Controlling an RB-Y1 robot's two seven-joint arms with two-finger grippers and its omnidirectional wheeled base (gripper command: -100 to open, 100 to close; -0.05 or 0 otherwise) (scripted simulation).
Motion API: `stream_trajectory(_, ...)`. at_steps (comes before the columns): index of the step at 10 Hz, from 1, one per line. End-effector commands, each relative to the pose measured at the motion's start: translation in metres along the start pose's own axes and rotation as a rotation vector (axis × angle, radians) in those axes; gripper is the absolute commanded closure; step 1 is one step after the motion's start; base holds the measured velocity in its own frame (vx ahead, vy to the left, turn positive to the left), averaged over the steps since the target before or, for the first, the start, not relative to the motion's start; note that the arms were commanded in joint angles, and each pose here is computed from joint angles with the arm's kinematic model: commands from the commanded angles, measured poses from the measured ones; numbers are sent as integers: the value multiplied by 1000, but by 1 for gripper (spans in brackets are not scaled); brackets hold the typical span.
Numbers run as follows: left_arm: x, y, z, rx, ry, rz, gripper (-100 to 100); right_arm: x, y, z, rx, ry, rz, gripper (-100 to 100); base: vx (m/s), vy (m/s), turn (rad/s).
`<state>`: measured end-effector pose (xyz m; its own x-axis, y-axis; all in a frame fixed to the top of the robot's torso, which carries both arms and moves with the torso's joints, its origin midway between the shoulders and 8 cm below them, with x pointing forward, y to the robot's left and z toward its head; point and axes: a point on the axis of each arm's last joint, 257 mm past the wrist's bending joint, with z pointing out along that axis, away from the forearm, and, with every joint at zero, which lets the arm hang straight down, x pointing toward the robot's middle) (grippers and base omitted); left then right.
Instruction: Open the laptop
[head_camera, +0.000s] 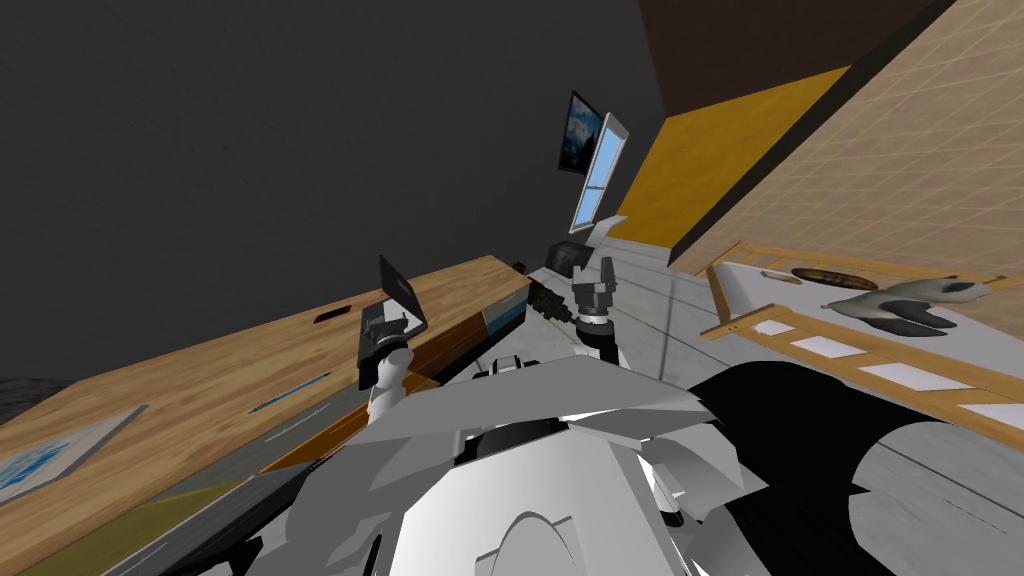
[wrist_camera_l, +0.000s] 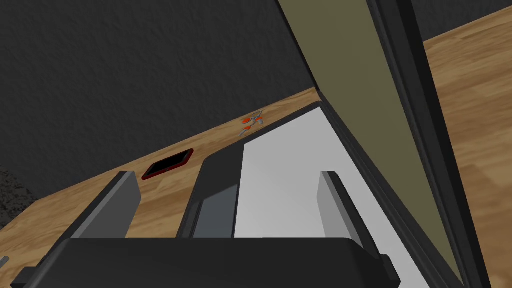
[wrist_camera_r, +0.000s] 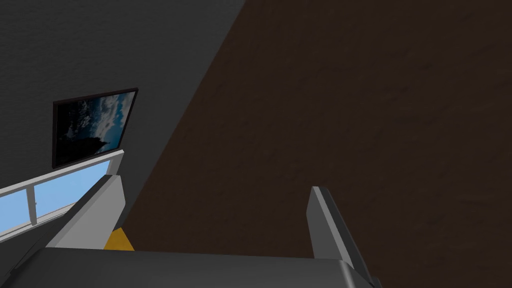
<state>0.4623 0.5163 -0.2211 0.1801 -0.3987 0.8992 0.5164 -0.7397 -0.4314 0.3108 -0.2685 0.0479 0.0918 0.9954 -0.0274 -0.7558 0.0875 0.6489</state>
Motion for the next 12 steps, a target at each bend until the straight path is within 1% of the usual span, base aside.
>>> stream_trajectory(1,7,-9,6,-8,10,4,-100,0,0,0,0,0,0,0,42,-90,69)
stream_trajectory(2,10,-11,8,-11,12,-3,-100,0,0,0,0,0,0,0,64,-131,80)
stream_trajectory(3,18,-23,14,-11,30,16,-100,0,0,0,0,0,0,0,58,-148,79)
stream_trajectory(4,20,-23,15,-13,31,4,-100,0,0,0,0,0,0,0,45,-126,52)
stream_trajectory(5,17,-13,9,-18,16,-37,-100,0,0,0,0,0,0,0,36,-80,41)
stream_trajectory(8,9,9,-3,-28,-18,-108,-100,0,0,0,0,0,0,0,15,-20,20)
stream_trajectory(9,9,11,-4,-28,-21,-113,-100,0,0,0,0,0,0,0,0,0,0)
stream_trajectory(11,2,33,-16,-37,-53,-173,-100,0,0,0,0,0,0,0,3,0,16)
stream_trajectory(12,0,40,-20,-40,-64,-192,-100,0,0,0,0,0,0,0,5,-6,5)
